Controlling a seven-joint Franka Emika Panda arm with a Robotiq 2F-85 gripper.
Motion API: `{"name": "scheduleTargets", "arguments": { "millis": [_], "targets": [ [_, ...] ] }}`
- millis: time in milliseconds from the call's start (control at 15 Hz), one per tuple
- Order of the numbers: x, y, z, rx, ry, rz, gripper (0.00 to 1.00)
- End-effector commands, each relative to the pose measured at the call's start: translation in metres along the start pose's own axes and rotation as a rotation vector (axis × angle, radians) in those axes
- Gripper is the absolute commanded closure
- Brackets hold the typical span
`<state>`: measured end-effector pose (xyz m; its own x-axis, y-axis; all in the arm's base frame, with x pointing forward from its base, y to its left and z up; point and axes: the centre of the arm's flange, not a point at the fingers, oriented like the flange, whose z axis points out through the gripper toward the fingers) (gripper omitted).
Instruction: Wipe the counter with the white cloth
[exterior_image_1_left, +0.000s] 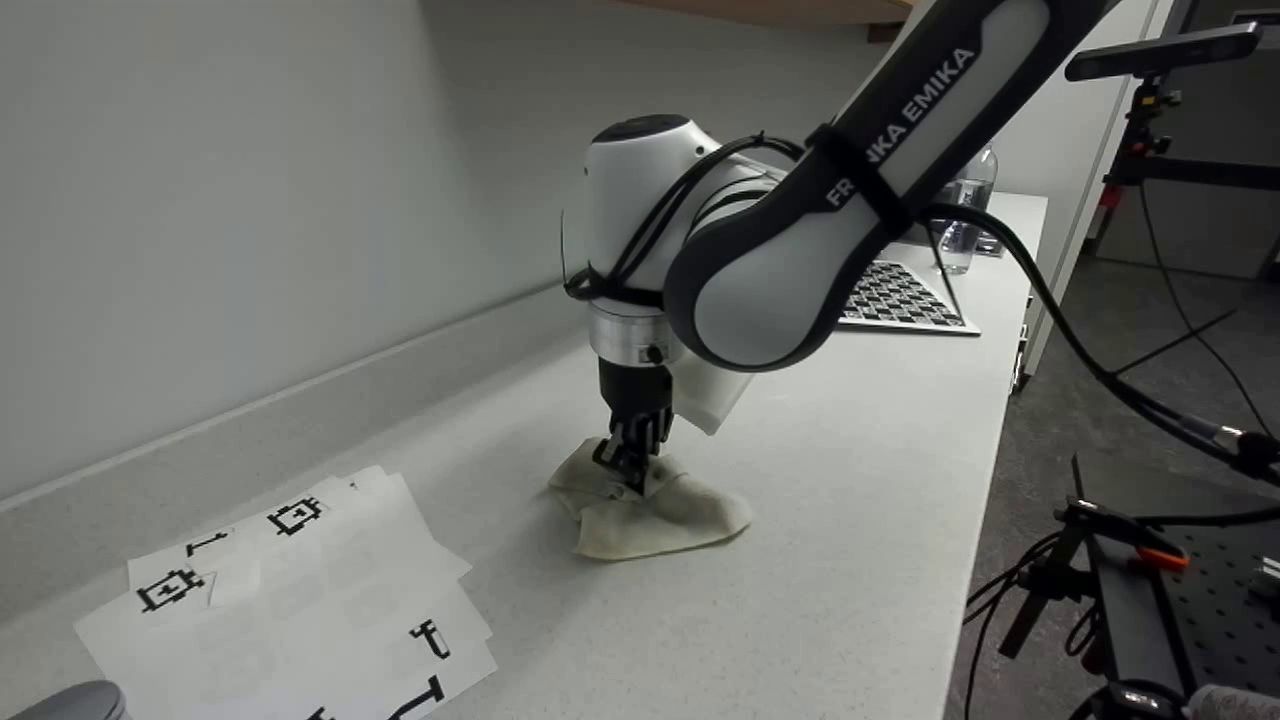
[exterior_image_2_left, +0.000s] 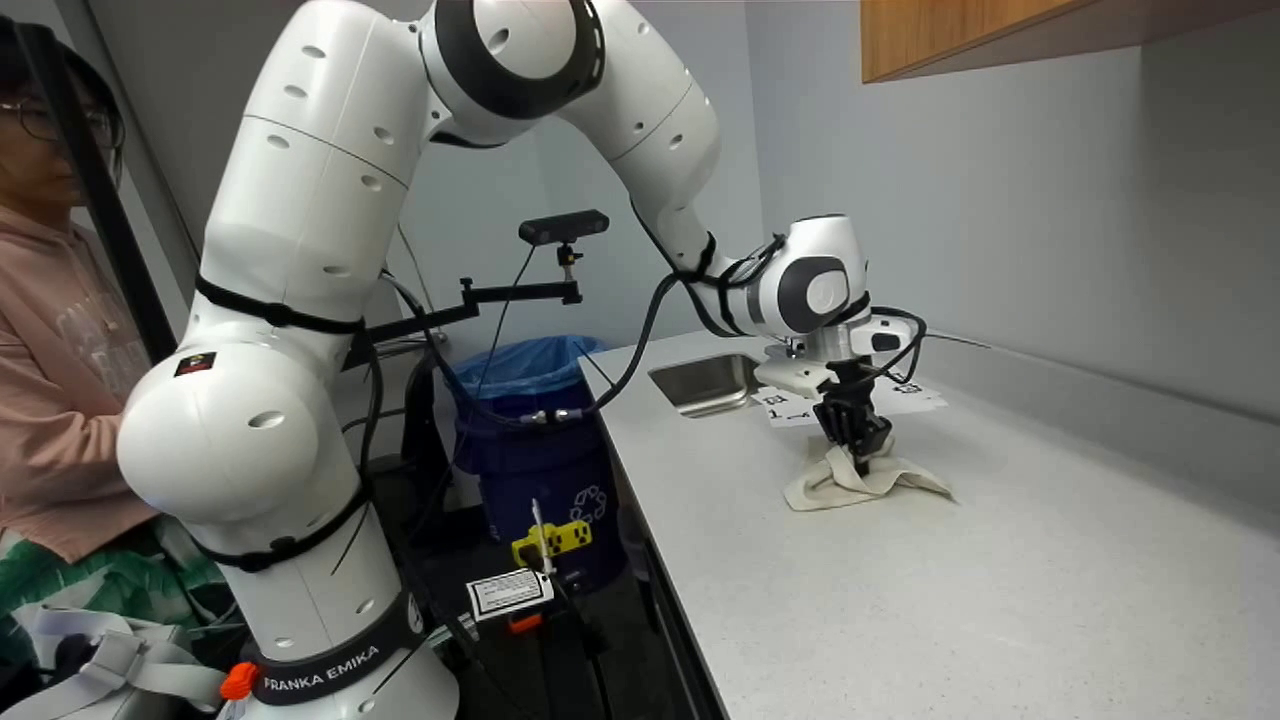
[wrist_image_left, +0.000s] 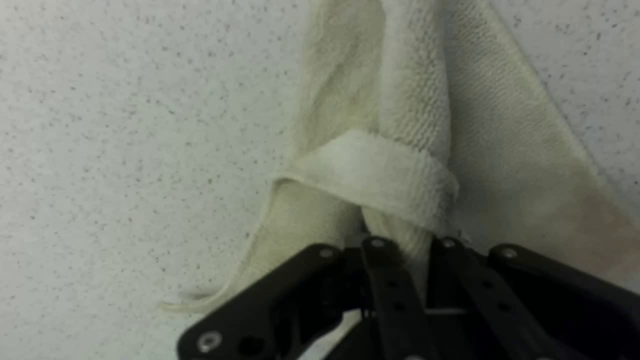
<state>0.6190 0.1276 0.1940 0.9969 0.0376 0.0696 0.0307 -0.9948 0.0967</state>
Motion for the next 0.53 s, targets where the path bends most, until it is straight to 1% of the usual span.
{"name": "scheduleTargets", "arguments": {
  "millis": [0, 467],
  "targets": [
    [0.002, 0.021, 0.003, -0.013, -0.001, 0.058, 0.97],
    [-0.004, 0.105, 0.006, -0.056, -0.020, 0.248, 0.97]
  ]
}}
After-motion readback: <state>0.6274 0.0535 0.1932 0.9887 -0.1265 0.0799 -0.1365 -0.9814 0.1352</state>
